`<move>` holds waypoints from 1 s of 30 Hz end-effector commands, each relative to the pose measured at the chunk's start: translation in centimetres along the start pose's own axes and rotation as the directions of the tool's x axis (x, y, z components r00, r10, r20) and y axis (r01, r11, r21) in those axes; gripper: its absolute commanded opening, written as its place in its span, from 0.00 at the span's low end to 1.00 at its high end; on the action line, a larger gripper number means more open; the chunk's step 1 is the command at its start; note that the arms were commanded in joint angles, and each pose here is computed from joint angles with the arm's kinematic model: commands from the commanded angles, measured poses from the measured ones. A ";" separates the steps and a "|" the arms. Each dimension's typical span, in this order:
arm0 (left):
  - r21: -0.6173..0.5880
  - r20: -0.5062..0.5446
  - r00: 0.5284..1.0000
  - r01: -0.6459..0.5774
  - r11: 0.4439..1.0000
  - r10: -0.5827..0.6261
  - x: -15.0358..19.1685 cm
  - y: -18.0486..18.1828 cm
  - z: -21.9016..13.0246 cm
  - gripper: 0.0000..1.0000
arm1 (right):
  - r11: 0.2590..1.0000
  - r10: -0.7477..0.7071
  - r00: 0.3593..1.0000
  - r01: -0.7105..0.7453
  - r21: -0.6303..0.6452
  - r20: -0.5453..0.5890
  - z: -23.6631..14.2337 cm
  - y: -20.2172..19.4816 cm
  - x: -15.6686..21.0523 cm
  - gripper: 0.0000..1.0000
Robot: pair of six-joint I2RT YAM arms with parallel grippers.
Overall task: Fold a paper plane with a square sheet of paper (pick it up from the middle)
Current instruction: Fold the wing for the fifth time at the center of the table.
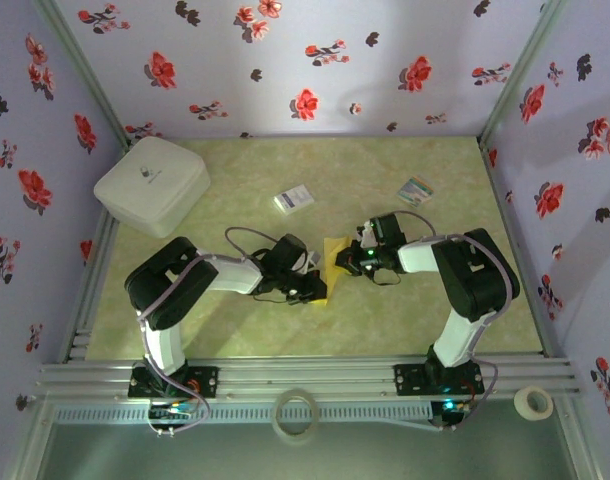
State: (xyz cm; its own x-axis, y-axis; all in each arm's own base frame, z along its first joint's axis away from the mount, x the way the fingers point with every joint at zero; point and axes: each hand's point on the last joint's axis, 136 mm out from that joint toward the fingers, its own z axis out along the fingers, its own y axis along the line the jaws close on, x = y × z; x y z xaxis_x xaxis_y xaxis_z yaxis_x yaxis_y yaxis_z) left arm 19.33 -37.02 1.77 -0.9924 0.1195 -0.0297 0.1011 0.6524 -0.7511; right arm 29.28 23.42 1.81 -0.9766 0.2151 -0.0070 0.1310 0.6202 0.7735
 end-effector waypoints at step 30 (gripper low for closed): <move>-0.034 -0.024 1.000 -0.003 0.999 0.002 1.8 0.4 -0.8 0.11 | 0.992 0.029 0.999 -0.031 0.120 0.023 -0.2 -2.3 0.3 0.10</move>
State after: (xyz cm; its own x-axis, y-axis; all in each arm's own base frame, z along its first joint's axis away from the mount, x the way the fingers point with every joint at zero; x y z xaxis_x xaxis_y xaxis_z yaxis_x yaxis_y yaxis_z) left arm 18.81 -36.74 2.01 -0.9918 0.1223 -0.0361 0.1085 0.6603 -0.7431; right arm 29.21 23.29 1.70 -0.9749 0.2227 -0.0023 0.1452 0.6436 0.7515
